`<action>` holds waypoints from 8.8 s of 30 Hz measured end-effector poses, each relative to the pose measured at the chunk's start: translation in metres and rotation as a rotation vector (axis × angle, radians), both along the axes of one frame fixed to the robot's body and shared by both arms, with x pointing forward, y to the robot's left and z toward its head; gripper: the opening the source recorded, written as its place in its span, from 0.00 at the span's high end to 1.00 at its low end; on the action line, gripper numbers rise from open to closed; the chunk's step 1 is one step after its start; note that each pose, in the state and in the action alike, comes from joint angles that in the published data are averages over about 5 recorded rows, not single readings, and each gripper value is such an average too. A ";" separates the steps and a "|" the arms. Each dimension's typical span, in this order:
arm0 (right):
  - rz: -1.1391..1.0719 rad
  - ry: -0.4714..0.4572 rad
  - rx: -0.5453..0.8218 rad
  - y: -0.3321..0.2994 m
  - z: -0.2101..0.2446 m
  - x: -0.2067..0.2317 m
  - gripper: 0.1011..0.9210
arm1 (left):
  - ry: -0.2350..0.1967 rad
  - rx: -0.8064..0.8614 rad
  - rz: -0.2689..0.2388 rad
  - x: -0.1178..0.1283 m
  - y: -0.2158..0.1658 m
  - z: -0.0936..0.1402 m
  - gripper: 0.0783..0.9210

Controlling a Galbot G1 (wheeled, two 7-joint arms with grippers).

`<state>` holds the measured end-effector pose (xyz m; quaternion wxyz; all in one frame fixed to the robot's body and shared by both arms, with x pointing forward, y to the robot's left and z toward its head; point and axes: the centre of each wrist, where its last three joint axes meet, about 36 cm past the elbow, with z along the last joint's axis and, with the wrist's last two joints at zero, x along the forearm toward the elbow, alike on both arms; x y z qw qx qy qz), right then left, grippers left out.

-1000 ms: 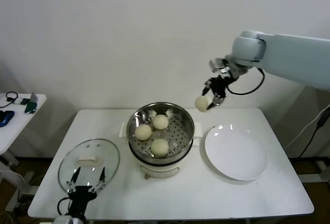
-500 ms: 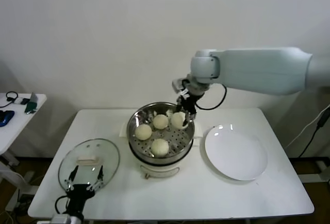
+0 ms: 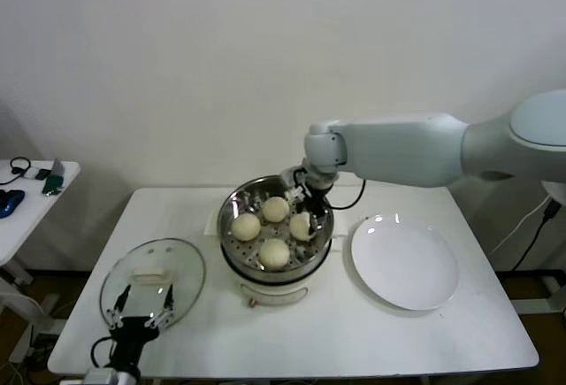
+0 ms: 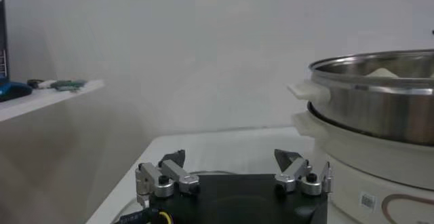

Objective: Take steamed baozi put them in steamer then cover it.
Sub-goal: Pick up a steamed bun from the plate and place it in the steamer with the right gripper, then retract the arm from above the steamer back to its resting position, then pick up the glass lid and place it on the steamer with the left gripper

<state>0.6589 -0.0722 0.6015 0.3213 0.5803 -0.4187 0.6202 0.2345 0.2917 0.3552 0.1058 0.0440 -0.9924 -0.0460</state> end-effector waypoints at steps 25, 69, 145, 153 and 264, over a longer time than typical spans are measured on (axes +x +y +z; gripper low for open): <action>-0.215 -0.038 0.396 -0.071 0.086 0.008 0.12 | -0.044 0.005 0.004 0.002 -0.001 0.001 0.12; -1.309 -0.648 1.629 -0.302 -0.238 -0.297 0.12 | -0.091 0.311 -0.024 0.018 0.020 0.003 0.12; -1.485 -0.686 1.622 -0.250 -0.348 -0.422 0.12 | 0.090 1.478 -0.163 0.102 0.080 -0.126 0.93; -1.501 -0.719 1.573 -0.251 -0.344 -0.422 0.12 | 0.073 1.450 -0.099 0.105 0.089 -0.095 0.93; -1.463 -0.789 1.394 -0.254 -0.349 -0.387 0.12 | -0.034 1.385 -0.221 0.166 -0.248 0.066 0.63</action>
